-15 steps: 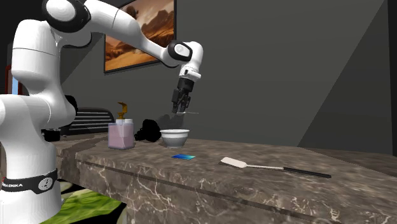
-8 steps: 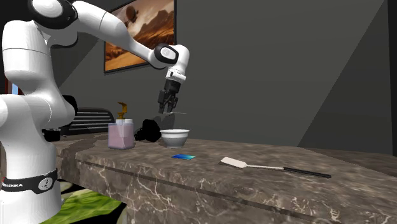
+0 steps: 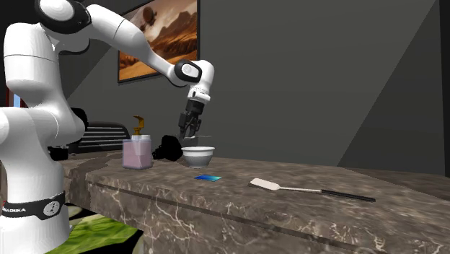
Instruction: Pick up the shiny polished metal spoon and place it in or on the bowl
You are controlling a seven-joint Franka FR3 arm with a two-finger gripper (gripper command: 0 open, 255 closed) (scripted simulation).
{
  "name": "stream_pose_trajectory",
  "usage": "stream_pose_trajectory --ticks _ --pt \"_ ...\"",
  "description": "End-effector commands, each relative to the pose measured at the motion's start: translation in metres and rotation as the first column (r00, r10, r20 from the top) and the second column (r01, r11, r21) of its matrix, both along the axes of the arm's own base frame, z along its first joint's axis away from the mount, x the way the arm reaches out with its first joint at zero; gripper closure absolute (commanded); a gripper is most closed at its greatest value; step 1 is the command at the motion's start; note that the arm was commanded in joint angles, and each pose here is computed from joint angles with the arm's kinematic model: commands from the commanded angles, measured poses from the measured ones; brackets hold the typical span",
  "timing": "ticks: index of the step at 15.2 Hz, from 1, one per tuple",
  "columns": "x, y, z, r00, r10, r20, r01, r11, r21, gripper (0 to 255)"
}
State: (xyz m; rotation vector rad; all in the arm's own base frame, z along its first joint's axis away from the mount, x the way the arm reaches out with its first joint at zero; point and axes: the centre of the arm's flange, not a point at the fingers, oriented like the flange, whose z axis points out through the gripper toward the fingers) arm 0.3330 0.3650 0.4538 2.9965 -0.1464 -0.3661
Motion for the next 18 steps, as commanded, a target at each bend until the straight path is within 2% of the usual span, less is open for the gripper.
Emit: stream_pose_trajectory --ticks 1,6,14,15,18 --pt "-0.001 0.0 -0.011 1.0 0.0 0.001 0.0 1.0 0.0 255" --pt "-0.001 0.0 -0.035 1.0 0.0 0.001 0.0 1.0 0.0 255" --pt "-0.001 0.0 -0.035 1.0 0.0 0.001 0.0 1.0 0.0 255" --pt "-0.001 0.0 -0.035 1.0 0.0 0.001 0.0 1.0 0.0 0" --pt "-0.001 0.0 -0.035 1.0 0.0 0.001 0.0 1.0 0.0 0"
